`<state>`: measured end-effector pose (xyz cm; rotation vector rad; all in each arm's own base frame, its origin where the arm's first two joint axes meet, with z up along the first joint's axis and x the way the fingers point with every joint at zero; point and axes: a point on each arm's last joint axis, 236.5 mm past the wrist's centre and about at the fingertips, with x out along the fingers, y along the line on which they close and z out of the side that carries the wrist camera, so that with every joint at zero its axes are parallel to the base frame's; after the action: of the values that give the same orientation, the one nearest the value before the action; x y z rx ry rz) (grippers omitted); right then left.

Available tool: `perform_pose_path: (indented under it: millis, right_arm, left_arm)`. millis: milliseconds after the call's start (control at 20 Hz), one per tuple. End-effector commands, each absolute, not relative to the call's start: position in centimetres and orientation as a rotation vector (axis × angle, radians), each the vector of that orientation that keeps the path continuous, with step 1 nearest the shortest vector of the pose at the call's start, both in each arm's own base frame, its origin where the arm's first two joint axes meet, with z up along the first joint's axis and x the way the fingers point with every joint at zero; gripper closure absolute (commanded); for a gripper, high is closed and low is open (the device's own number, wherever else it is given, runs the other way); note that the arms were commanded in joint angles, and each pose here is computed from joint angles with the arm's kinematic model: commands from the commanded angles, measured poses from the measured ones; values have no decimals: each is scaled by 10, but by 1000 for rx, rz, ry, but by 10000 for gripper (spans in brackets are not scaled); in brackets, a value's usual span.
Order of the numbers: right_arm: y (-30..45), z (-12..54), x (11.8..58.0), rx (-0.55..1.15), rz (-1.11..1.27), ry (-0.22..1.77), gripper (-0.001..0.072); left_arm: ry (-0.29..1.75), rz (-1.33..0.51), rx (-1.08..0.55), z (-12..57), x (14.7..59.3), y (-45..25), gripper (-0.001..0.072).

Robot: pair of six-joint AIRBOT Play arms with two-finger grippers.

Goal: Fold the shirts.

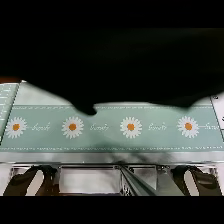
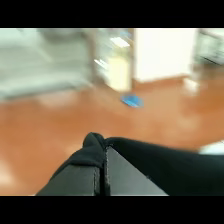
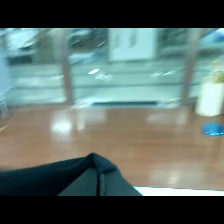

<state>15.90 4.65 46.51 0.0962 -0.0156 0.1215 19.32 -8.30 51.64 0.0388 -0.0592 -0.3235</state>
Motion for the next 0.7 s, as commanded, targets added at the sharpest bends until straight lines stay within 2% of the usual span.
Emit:
perform_pose_path:
  millis: [0, 150, 300, 500, 650]
  right_arm:
    - [36, 457, 117, 88, 34, -20, 694]
    - [30, 426, 123, 102, 11, 104, 694]
    - [28, 369, 156, 144, 28, 305, 694]
    - [31, 265, 239, 256, 109, 572, 694]
    - [32, 189, 308, 372, 159, 706, 694]
  left_arm:
    - [-149, -188, 123, 531, 129, -71, 684]
    - [-68, -197, 97, 509, 137, -70, 684]
    - [206, -229, -7, 424, 194, -61, 684]
    - [566, -233, -196, 263, 280, -43, 684]
    - [676, -182, -331, 172, 337, -29, 684]
